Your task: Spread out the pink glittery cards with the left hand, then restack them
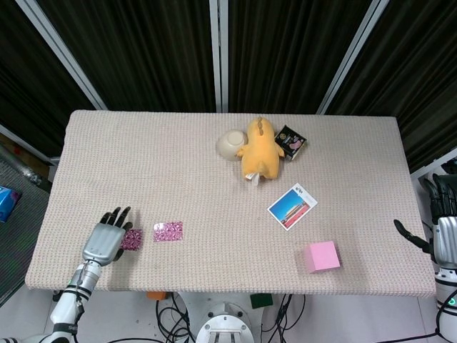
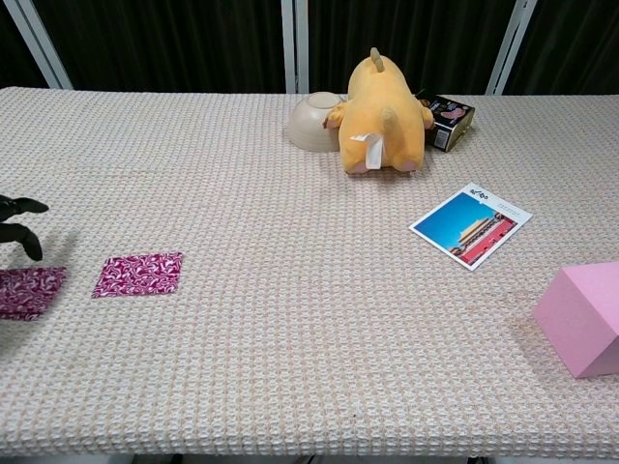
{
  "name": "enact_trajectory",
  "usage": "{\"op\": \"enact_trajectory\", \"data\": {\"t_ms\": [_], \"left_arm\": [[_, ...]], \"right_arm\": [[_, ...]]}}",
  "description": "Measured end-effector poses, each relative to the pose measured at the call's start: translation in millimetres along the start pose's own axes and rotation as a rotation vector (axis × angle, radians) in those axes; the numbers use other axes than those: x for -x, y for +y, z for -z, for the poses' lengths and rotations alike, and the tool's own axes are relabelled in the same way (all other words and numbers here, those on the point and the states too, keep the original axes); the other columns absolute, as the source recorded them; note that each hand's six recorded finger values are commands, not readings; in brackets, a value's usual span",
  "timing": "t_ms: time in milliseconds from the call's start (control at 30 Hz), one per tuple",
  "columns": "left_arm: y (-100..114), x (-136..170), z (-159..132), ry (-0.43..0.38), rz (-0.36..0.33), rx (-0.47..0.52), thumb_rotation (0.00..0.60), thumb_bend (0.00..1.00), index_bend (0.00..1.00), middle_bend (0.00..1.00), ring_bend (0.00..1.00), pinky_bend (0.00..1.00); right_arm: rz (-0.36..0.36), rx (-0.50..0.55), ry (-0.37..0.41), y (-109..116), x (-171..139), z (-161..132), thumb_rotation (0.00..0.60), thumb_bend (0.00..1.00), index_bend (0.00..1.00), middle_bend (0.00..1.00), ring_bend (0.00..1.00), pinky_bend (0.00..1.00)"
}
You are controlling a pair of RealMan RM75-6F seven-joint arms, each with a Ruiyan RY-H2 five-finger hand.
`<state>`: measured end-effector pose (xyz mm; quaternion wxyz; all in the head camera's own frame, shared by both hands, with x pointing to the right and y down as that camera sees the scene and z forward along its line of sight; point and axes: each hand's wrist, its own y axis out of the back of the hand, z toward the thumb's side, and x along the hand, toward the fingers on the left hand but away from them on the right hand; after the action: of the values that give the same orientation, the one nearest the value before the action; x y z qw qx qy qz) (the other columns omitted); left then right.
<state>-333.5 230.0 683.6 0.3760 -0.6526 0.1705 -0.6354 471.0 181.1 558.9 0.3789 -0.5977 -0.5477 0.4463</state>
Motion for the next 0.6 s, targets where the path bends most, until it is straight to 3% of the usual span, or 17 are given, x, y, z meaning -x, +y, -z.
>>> {"op": "enact_trajectory", "data": {"t_ms": [400,600], "left_arm": [[1,3,-1,-0.006,0.016,-0.002,0.6,0.22,0.24,0.0,0.0,0.15],[19,3,-7,-0.022,-0.031,0.021,0.6,0.22,0.24,0.0,0.0,0.15]], "right_arm": [[0.001,-0.002,-0.004,1,0,1,0.6,0.45,0.0,0.0,0.0,0.0],[-0.001,-0.002,-0.007,1,-1,2,0.6,0.45,0.0,0.0,0.0,0.0]]}}
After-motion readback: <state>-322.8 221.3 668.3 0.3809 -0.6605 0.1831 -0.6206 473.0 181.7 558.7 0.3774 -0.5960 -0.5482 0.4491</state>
